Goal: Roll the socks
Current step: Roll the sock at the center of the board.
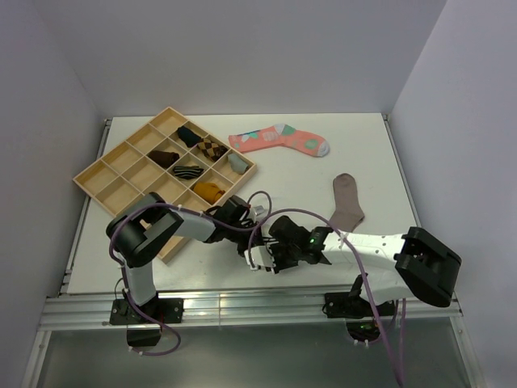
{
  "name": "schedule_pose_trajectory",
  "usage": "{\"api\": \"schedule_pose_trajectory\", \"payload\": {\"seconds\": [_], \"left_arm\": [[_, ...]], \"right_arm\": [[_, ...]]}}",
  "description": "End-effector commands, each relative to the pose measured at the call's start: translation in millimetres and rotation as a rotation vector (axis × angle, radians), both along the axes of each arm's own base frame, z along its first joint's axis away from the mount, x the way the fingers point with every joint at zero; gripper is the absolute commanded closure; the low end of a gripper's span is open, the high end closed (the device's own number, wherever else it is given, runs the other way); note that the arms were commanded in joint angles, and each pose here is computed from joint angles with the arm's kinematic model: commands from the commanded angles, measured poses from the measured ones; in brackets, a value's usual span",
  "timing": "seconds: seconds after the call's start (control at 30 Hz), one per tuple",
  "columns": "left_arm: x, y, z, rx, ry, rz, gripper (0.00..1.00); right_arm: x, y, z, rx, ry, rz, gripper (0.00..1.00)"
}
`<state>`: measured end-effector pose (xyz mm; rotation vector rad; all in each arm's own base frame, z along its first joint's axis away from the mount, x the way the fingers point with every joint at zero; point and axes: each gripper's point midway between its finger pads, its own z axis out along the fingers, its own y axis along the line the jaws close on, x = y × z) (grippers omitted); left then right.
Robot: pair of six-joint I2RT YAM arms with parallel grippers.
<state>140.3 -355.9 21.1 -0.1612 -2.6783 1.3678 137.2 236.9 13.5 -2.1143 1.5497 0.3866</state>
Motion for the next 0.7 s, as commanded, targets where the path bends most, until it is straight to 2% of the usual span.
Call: {"api": "schedule_pose_trajectory", "payload": {"seconds": [0.0,0.1,0.17,0.37,0.53,0.67], "left_arm": [[6,3,3,0.001,-0.025,0.019,0.86],[15,2,12,-0.008,-0.049,0.064,0.78],[24,3,18,-0.005,-0.08,0.124,0.74],[53,8,44,-0.024,-0.21,0.308,0.71],[75,27,46,-0.002,-0.313,0.478,0.76],[89,46,57,-0.016,-0.409,0.629,0.85]], "right_arm": [[-6,-4,-9,-0.048,0.037,-0.007,0.79],[-12,-7,-9,-0.056,0.073,-0.004,0.9],[-14,-11,-7,-0.058,0.106,-0.006,0.92],[-25,-17,2,-0.049,0.26,0.004,0.92],[-21,-19,18,-0.019,0.393,-0.014,0.92],[-25,-31,22,-0.06,0.589,-0.04,0.91]]}}
